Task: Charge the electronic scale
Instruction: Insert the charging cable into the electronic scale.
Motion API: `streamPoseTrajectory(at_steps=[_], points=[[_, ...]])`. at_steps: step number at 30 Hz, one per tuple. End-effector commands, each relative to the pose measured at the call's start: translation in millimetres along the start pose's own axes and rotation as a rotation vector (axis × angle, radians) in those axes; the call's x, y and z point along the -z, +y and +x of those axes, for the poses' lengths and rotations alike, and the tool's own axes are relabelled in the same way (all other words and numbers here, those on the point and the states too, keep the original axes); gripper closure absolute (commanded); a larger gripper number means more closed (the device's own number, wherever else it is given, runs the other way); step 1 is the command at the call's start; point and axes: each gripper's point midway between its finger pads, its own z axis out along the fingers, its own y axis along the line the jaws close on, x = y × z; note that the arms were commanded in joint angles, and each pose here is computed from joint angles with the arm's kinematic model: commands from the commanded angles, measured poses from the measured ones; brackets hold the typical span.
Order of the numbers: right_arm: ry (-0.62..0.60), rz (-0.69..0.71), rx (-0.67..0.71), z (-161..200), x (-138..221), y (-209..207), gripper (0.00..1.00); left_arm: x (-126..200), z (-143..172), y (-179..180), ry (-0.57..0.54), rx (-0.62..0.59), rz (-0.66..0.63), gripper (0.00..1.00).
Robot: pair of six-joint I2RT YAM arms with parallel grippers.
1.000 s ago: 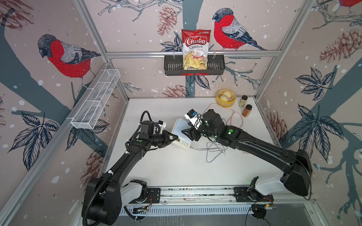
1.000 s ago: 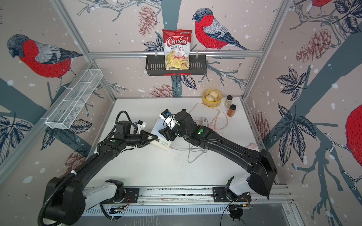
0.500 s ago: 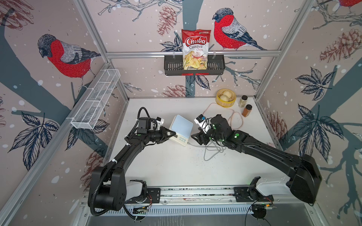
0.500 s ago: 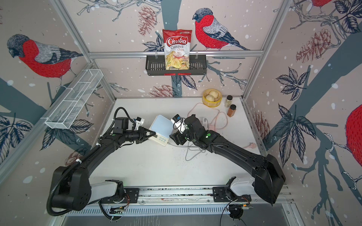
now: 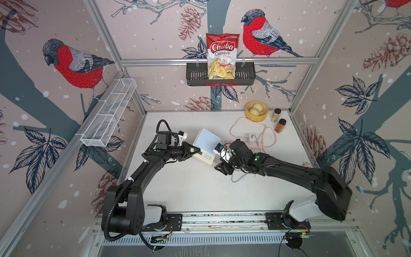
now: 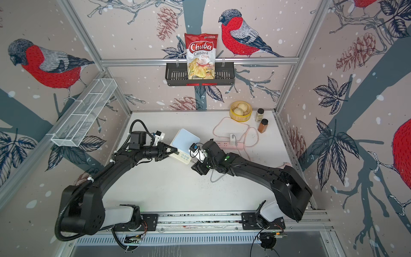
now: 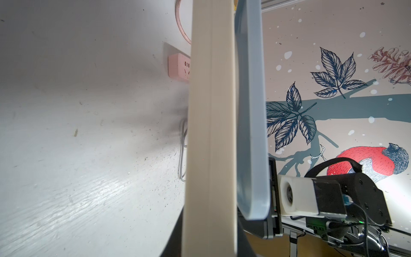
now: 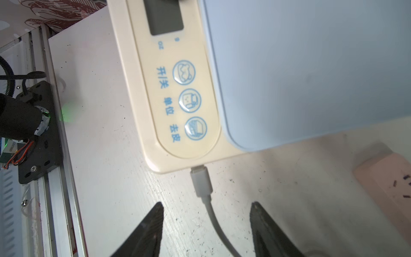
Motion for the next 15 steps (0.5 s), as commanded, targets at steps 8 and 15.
streamPoseTrajectory(at_steps=[8, 15], points=[[-0.082, -0.010, 0.060, -23.2, -4.6, -0.3, 0.76, 2.4, -3.3, -16.3, 0.005, -0.051, 0.055, 1.00], [-0.107, 0.003, 0.084, -33.5, 1.1, -0.6, 1.00, 3.6, -3.2, -18.5, 0.000, -0.054, 0.059, 1.00]])
